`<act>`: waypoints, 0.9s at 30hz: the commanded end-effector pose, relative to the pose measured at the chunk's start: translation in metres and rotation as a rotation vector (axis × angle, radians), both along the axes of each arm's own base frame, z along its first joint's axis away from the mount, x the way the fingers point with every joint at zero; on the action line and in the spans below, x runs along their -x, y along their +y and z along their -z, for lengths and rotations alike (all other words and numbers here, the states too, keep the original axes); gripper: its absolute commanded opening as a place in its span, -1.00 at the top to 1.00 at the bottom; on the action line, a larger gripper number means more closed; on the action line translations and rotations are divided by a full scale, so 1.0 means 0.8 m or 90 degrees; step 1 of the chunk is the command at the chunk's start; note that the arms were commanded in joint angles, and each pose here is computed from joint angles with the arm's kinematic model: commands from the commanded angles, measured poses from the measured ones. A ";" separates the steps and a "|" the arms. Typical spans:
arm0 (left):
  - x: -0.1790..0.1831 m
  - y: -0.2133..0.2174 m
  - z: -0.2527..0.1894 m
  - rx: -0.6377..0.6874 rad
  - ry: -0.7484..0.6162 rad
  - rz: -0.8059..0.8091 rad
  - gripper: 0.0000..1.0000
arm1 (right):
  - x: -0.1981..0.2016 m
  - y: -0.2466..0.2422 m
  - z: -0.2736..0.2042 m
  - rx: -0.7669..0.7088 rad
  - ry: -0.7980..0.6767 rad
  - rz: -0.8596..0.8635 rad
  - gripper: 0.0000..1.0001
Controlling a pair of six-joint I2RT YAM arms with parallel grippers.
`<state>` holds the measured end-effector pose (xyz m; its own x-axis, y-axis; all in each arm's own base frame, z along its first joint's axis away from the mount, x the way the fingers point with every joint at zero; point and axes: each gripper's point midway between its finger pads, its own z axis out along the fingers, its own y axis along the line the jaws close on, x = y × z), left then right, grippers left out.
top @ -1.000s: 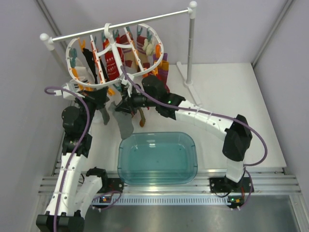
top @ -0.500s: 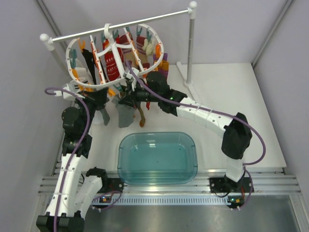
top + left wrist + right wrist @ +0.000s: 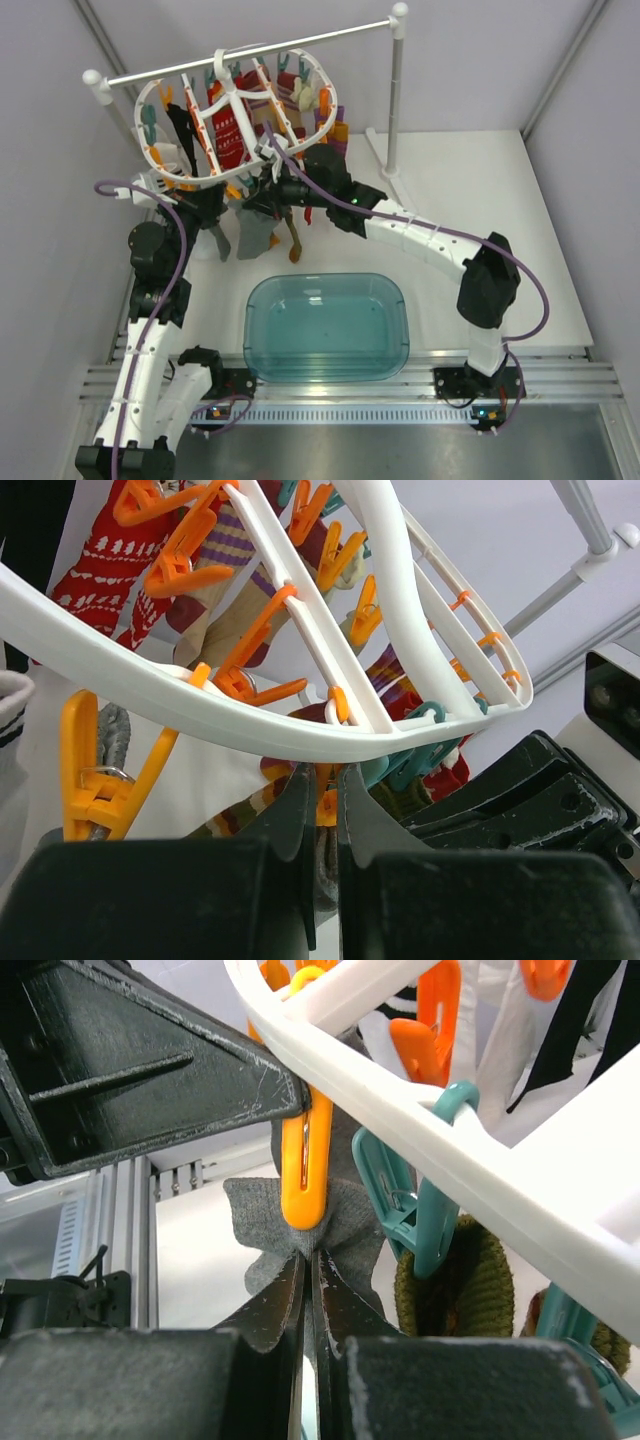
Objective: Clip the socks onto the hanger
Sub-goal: Clamp the sock onto the hanger.
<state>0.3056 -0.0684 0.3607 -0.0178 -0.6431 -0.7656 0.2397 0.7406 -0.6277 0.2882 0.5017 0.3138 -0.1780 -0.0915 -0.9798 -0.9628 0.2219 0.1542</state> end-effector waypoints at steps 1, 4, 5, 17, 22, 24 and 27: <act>0.004 -0.007 0.000 0.000 -0.007 0.024 1.00 | -0.013 0.001 -0.050 -0.059 -0.034 0.013 1.00; 0.005 -0.009 -0.001 0.001 -0.008 0.028 1.00 | -0.015 0.002 -0.054 -0.063 -0.037 0.014 1.00; 0.006 -0.010 -0.001 0.004 -0.006 0.031 1.00 | -0.016 0.002 -0.054 -0.064 -0.036 0.015 1.00; 0.011 -0.010 -0.005 0.021 0.000 0.033 -0.05 | -0.014 0.002 -0.064 -0.075 -0.040 0.014 1.00; 0.019 -0.009 -0.011 0.016 -0.004 0.030 -0.24 | -0.012 -0.004 -0.065 -0.071 -0.049 0.017 1.00; 0.026 -0.010 -0.016 0.009 -0.015 0.034 -0.32 | -0.010 -0.010 -0.069 -0.068 -0.054 0.022 0.96; 0.039 -0.011 -0.019 -0.013 -0.021 0.041 -0.39 | -0.006 -0.020 -0.072 -0.059 -0.066 0.028 0.59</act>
